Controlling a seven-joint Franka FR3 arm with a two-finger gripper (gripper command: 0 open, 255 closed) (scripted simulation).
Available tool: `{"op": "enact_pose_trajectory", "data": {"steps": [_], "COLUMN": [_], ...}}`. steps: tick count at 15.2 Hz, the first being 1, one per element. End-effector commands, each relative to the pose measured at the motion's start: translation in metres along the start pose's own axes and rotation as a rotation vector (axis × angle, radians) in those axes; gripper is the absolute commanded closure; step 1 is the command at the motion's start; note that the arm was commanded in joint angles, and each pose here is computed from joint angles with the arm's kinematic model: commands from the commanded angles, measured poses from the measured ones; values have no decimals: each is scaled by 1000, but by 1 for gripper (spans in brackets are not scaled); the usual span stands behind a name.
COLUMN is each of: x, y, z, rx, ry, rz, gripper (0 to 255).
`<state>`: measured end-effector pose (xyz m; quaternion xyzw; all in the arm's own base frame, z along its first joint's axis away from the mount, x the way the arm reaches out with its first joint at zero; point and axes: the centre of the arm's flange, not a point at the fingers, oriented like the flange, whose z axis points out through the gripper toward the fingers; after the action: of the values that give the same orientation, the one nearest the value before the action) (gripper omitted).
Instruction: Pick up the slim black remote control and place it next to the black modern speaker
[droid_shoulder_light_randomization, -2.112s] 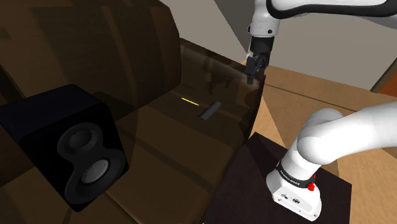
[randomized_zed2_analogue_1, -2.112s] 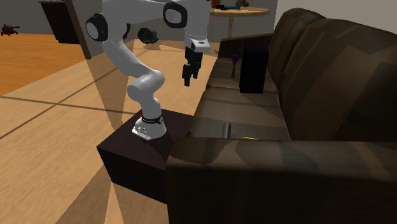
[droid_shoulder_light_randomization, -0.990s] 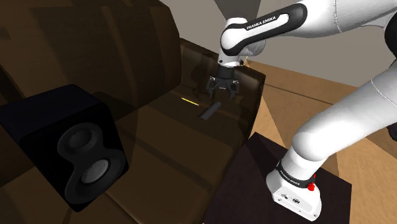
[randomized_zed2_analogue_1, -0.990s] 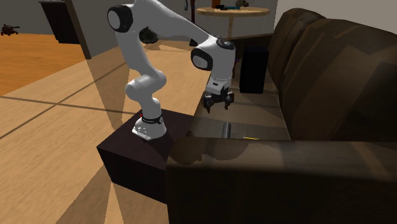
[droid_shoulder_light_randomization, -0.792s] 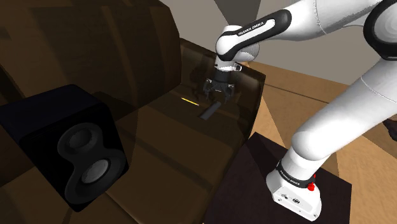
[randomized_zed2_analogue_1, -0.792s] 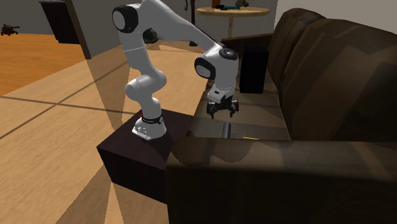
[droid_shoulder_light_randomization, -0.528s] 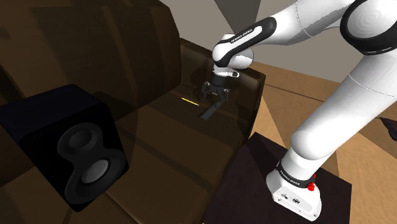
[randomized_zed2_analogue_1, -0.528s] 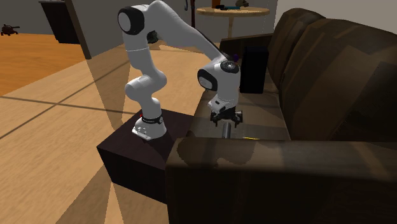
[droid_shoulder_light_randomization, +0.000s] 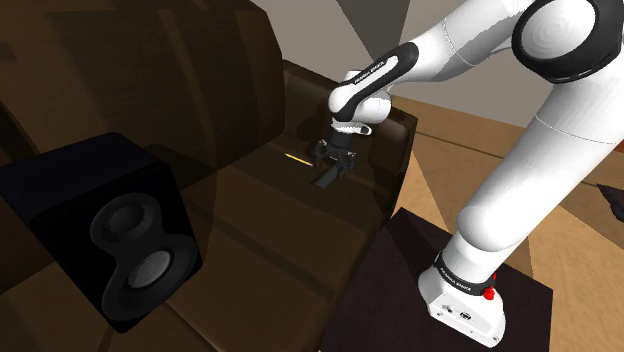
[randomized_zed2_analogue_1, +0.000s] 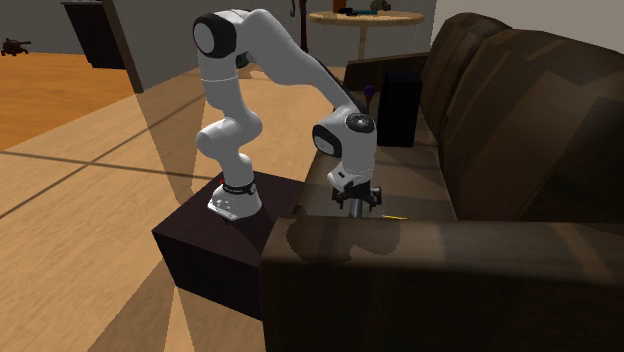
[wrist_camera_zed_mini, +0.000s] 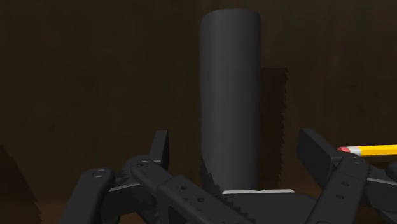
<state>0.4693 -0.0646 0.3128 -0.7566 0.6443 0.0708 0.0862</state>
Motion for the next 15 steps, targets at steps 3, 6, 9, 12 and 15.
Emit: {"op": "enact_pose_trajectory", "data": {"steps": [3,6,9,12,15], "x": [1,1,1,1,0], "y": [0,0,0,1,1], "z": [4,4,4,4,4], "rx": [0,0,0,0,0], "ry": [0,0,0,0,0], "rz": [0,0,0,0,0], "gripper": [0,0,255,255,255]}}
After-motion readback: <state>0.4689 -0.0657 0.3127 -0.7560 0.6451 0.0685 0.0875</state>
